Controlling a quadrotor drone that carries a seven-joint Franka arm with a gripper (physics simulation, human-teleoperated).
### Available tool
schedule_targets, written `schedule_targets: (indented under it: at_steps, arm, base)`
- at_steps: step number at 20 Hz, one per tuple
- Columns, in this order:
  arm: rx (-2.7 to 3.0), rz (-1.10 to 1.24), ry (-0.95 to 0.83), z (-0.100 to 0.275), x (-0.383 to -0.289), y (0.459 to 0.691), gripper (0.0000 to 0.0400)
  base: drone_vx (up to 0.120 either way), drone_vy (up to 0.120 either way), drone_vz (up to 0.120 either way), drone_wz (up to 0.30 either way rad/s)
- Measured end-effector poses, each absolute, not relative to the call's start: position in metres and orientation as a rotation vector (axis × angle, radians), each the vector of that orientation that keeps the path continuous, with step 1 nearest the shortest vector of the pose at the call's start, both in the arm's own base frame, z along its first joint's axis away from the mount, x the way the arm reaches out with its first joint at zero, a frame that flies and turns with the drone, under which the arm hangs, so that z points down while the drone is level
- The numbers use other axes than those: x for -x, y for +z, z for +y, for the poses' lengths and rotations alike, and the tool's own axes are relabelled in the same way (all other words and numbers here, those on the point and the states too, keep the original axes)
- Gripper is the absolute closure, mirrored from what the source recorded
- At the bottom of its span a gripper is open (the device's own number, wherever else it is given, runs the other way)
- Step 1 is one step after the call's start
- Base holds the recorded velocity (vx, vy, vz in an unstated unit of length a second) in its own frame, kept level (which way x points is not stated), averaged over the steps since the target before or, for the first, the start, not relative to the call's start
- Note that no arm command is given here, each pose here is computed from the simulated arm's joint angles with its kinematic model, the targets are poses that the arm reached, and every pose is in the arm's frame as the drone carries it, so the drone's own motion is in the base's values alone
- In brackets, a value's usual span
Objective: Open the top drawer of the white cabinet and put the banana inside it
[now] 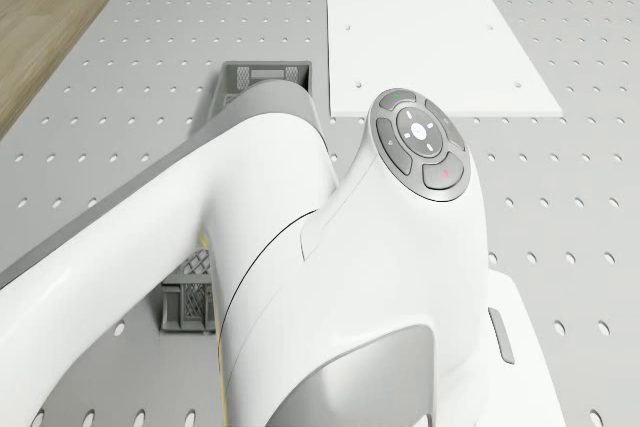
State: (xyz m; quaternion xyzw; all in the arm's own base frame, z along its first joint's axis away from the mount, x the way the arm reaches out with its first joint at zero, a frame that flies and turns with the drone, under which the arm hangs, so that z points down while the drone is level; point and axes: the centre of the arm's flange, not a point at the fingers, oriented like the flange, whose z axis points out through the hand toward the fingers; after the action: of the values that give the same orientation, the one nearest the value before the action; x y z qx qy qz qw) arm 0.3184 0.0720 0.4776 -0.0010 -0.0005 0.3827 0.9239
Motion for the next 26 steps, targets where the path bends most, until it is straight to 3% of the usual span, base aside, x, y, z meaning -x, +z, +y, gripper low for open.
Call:
schedule_targets:
  at_steps: [17,26]
  arm:
    - [0.002,-0.001,0.785,0.0720,-0.3184,0.4776,0.0000]
    - [0.002,-0.001,0.785,0.0720,-0.3184,0.4776,0.0000]
  base:
    - [0.120,0.000,-0.120,0.000]
    - [0.027,0.000,-0.120,0.000]
